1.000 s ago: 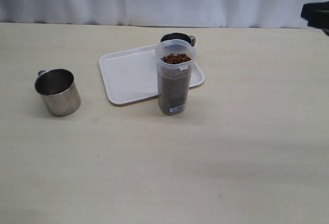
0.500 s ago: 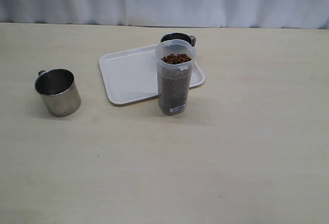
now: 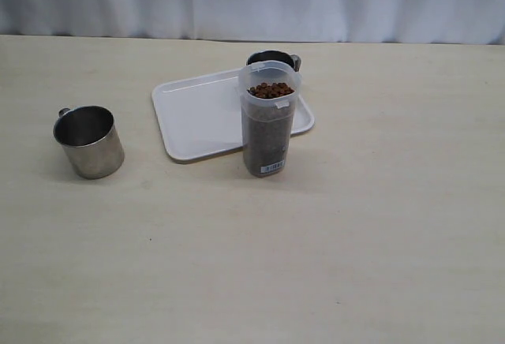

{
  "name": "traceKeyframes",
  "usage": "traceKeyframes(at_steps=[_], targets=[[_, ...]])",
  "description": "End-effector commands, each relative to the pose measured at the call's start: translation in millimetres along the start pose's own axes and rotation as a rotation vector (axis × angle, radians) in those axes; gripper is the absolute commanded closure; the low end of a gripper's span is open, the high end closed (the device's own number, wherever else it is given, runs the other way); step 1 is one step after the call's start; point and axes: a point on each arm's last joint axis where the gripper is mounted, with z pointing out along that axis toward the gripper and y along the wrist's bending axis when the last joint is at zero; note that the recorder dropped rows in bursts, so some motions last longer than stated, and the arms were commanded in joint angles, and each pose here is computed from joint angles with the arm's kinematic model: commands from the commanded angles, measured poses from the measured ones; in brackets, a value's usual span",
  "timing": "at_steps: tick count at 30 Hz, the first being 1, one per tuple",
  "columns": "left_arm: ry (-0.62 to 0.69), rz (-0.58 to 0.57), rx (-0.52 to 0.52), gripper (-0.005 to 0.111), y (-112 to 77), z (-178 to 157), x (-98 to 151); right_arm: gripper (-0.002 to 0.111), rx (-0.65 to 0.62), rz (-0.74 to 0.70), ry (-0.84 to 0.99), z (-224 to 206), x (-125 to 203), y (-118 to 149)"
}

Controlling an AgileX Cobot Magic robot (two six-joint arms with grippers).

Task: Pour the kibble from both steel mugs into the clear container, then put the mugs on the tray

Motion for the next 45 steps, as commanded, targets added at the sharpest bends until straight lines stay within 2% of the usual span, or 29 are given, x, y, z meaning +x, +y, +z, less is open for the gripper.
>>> traceKeyframes(at_steps=[1,18,25,34,37,42,45], targets=[[-0.009,0.0,0.001,0.107,0.0,0,0,0.103,-0.011,-0.001,-0.012,-1,0,1],[-0.009,0.0,0.001,0.107,0.0,0,0,0.103,-0.032,0.002,-0.014,-1,0,3],[-0.009,0.0,0.001,0.107,0.0,0,0,0.103,0.041,0.046,-0.041,-1,-2,-4],[-0.009,0.0,0.001,0.107,0.0,0,0,0.103,0.025,-0.01,-0.044,-1,-3,-2],[-0.009,0.0,0.001,0.107,0.0,0,0,0.103,0.102,0.079,-0.073,-2,-5,-9],[-0.009,0.0,0.001,0.107,0.0,0,0,0.103,0.211,0.075,0.025,-3,4,-19],[-0.009,0.0,0.001,0.107,0.0,0,0,0.103,0.232,0.091,0.067,-4,8,-21]])
